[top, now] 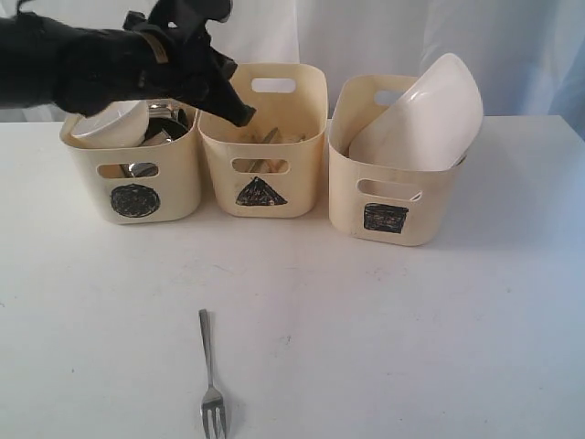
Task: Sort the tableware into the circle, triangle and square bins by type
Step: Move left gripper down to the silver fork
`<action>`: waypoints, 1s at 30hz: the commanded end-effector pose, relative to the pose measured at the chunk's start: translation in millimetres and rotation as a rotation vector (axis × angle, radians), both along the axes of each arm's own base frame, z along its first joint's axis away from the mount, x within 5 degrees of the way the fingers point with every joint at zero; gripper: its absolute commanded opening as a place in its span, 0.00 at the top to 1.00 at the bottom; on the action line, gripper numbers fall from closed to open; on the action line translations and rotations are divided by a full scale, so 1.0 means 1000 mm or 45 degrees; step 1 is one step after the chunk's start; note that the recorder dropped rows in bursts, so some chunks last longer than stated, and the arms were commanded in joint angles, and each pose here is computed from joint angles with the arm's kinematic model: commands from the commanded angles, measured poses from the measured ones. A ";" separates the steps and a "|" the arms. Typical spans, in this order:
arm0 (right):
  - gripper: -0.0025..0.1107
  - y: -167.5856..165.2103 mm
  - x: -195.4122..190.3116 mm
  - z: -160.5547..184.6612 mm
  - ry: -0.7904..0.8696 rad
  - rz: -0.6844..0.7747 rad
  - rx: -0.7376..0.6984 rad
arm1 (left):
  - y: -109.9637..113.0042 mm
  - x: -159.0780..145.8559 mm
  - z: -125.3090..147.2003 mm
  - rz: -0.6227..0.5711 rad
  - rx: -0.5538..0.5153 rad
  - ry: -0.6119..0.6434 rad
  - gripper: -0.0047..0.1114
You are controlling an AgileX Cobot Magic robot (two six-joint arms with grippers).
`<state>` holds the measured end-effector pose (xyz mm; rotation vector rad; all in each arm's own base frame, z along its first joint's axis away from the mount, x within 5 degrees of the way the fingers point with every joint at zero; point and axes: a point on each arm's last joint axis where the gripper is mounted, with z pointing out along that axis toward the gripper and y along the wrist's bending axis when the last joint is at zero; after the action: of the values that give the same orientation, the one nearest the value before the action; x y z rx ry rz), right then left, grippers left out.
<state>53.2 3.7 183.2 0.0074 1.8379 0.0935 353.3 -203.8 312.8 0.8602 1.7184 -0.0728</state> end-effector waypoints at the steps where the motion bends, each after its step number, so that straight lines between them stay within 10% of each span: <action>1: 0.98 0.000 0.000 -0.002 -0.004 -0.007 0.008 | 0.018 -0.024 0.007 0.064 0.131 0.297 0.96; 8: 0.98 0.000 0.000 -0.002 -0.004 -0.007 0.008 | 0.035 -0.065 -0.021 0.077 0.313 0.865 0.96; 14: 0.98 0.000 0.000 -0.002 -0.004 -0.007 0.008 | 0.027 -0.096 -0.028 -0.218 0.348 1.224 0.96; 23: 0.98 0.000 0.000 -0.002 -0.004 -0.007 0.008 | 0.026 -0.112 -0.027 -0.423 0.408 1.365 0.96; 30: 0.98 0.000 0.000 -0.002 -0.004 -0.007 0.008 | 0.021 -0.111 -0.038 0.071 0.128 1.739 0.75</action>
<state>53.2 3.7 183.2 0.0074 1.8379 0.0935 241.0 -180.6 279.8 1.1983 2.8374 -0.6314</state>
